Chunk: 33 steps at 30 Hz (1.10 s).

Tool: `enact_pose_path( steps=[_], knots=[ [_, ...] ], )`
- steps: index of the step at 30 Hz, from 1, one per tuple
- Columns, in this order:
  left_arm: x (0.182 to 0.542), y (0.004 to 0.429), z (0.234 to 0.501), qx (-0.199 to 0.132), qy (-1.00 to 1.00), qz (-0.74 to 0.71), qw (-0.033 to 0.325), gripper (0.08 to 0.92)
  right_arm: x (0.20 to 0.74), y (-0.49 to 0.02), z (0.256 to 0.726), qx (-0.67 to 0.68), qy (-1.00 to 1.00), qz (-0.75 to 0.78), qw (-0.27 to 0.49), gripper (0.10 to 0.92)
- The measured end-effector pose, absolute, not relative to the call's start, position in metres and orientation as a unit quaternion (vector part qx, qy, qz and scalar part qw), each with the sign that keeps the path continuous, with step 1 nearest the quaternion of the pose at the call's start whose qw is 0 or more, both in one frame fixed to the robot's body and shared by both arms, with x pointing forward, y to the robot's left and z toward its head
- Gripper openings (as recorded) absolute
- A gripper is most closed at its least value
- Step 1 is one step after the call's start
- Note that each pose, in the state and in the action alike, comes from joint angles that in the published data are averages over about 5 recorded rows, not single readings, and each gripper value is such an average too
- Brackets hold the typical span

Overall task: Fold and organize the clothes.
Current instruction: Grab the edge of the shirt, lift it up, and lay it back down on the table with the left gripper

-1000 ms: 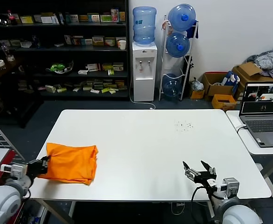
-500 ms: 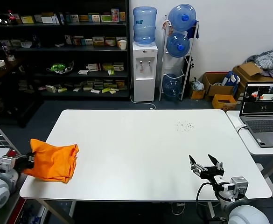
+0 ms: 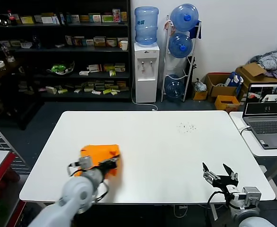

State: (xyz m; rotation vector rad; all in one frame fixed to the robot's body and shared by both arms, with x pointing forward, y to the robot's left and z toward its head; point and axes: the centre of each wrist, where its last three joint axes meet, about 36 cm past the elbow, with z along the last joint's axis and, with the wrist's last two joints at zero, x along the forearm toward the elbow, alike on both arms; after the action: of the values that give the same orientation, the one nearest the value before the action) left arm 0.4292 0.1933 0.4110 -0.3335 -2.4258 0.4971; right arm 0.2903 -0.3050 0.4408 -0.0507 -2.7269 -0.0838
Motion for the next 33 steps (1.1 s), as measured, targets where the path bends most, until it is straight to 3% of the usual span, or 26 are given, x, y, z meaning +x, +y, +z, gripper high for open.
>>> enact_pose_path(
  steps=[7, 20, 33],
  knots=[
    [0.456, 0.119, 0.403, -0.164, -0.905, 0.208, 0.332, 0.12, 0.286, -0.307, 0.437, -0.03, -0.976, -0.036, 0.211, 0.823],
    [0.462, 0.048, 0.402, -0.189, -0.897, 0.205, 0.344, 0.12, 0.286, -0.305, 0.433, -0.029, -0.975, -0.039, 0.216, 0.823],
    [0.468, 0.009, 0.405, -0.177, -0.9, 0.199, 0.343, 0.12, 0.286, -0.301, 0.431, -0.025, -0.975, -0.043, 0.218, 0.823]
  ],
)
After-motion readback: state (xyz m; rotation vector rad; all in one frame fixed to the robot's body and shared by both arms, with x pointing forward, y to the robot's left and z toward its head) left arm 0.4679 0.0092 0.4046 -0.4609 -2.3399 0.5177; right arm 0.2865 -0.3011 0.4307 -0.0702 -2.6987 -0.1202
